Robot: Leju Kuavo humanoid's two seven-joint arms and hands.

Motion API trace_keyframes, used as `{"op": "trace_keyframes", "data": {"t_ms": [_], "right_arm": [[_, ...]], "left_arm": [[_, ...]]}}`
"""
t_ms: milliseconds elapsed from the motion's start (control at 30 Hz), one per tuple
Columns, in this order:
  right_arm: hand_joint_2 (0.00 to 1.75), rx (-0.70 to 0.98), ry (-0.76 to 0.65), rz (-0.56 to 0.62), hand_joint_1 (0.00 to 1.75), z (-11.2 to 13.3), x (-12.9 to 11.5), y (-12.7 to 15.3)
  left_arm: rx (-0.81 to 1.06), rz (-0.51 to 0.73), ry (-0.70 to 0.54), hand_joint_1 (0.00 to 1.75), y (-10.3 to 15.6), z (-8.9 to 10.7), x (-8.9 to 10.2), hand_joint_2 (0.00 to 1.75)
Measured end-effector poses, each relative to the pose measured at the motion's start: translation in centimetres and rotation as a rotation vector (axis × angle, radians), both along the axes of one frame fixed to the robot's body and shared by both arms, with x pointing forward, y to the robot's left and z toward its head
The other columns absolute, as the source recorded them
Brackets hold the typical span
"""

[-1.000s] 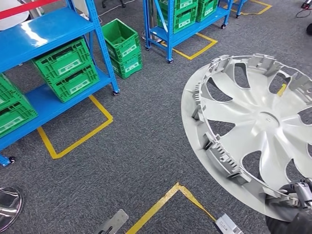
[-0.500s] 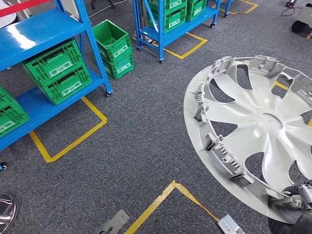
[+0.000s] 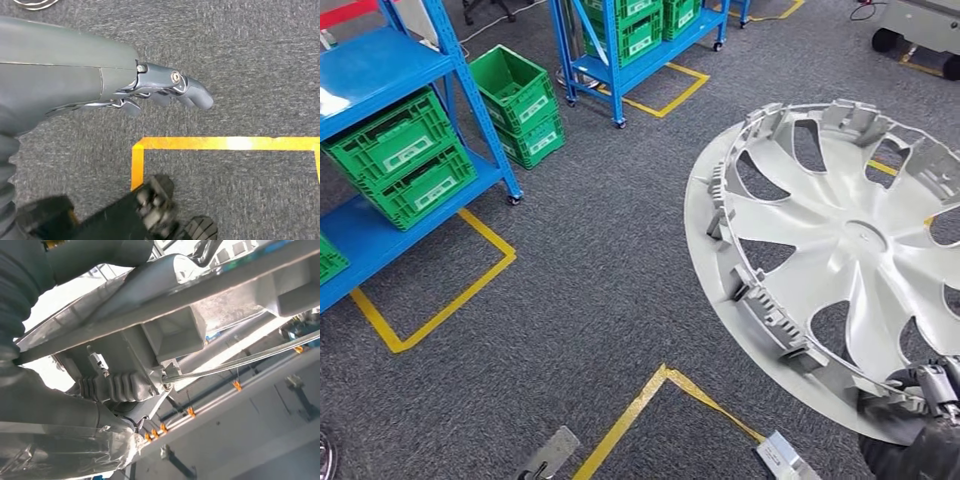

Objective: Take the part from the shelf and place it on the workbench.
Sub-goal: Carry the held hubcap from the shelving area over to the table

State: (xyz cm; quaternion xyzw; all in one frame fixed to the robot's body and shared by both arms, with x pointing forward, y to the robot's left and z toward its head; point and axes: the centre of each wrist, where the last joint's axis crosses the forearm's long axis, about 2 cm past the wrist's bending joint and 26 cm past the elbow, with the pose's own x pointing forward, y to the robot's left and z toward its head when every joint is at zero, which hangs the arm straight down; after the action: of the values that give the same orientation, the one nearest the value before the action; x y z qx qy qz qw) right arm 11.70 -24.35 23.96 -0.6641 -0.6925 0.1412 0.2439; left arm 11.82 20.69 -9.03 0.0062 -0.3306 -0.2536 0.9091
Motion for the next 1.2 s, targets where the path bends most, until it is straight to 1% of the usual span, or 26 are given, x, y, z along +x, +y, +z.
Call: {"op": "trace_keyframes", "data": {"t_ms": [267, 633, 767, 933, 1200], "right_arm": [[1.75, 0.005, -0.001, 0.011, 1.75, -0.3, 0.8, 0.2], [1.75, 0.009, 0.011, 0.012, 1.75, -0.6, 0.9, 0.3], [1.75, 0.009, 0.023, -0.001, 1.75, -0.6, 0.2, 0.1], [1.75, 0.017, 0.035, -0.032, 1.75, -0.4, -0.8, -0.4], [1.75, 0.011, 0.043, -0.044, 1.75, -0.3, -1.4, -0.6]], "left_arm": [[-0.002, 0.021, -0.005, 0.0, 0.4, -0.1, 0.0, 1.75], [-0.002, 0.025, -0.006, 0.0, 0.6, -0.1, 0.0, 1.75], [0.009, 0.008, -0.013, 0.0, 0.5, -0.1, -0.2, 1.75], [0.016, -0.003, -0.008, 0.0, -0.2, -0.3, -1.2, 1.75], [0.011, -0.011, -0.009, 0.0, -0.9, -0.1, -1.1, 1.75]]}}
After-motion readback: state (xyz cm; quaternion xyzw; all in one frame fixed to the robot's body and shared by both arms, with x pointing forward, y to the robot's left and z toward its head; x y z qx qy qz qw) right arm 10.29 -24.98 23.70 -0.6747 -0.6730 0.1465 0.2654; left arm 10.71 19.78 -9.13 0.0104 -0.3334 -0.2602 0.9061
